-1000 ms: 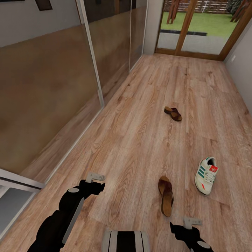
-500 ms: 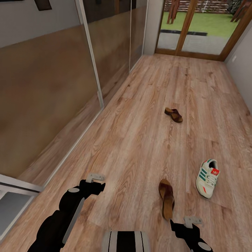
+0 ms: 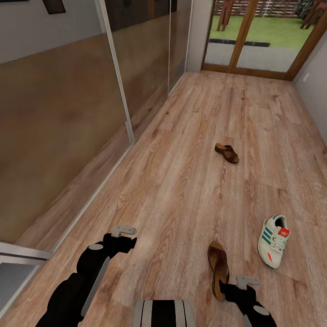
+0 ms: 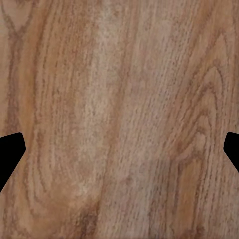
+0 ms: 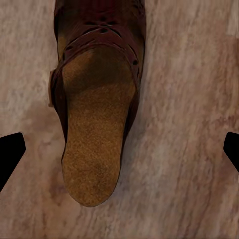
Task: Pick up the two gym shoes and the two sandals from the corridor floor and place them onto the hallstand (shoe rack) in the corridor, making sure they are on the rack and not on the floor. Arrange them so the two gym shoes are next to each other and the two sandals are next to each other.
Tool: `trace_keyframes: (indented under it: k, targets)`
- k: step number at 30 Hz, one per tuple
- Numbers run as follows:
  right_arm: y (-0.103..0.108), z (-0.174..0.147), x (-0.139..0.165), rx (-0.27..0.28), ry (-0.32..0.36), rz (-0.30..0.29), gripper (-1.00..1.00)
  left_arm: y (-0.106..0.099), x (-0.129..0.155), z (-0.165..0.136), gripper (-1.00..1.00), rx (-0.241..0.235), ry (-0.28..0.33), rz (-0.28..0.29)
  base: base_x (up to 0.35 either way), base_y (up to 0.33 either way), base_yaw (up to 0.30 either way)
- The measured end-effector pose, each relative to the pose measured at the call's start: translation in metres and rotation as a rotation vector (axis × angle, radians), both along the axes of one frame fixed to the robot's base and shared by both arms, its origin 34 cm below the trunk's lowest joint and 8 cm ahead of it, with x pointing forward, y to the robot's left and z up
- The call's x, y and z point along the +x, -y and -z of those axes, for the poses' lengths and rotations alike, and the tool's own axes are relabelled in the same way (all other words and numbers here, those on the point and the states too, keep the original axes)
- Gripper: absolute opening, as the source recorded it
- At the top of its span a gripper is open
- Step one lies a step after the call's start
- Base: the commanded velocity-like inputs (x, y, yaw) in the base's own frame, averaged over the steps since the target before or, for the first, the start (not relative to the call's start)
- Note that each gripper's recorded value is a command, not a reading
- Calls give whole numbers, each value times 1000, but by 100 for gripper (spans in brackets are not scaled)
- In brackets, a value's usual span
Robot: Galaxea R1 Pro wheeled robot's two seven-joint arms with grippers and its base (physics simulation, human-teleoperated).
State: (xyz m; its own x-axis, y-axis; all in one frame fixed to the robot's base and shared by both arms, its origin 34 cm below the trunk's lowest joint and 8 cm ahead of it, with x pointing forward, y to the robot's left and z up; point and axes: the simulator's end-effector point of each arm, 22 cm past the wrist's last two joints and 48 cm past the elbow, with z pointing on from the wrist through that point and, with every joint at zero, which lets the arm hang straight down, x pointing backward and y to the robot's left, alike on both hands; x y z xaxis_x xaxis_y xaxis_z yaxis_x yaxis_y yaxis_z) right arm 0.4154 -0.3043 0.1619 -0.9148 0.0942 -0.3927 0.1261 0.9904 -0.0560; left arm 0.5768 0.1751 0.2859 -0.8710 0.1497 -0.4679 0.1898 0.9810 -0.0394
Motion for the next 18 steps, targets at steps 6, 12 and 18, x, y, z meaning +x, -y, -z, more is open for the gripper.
trace_keyframes:
  k: [6,12,18]
  targets:
    - [-3,15,-14,10,-51,4,100,0,0,0,100,0,0,0,4,0,0]
    - [-5,25,-27,17,-90,7,100,0,0,0,100,0,0,1,0,0,0]
    - [-7,31,-37,21,-117,9,100,1,0,0,100,-1,0,2,0,0,0]
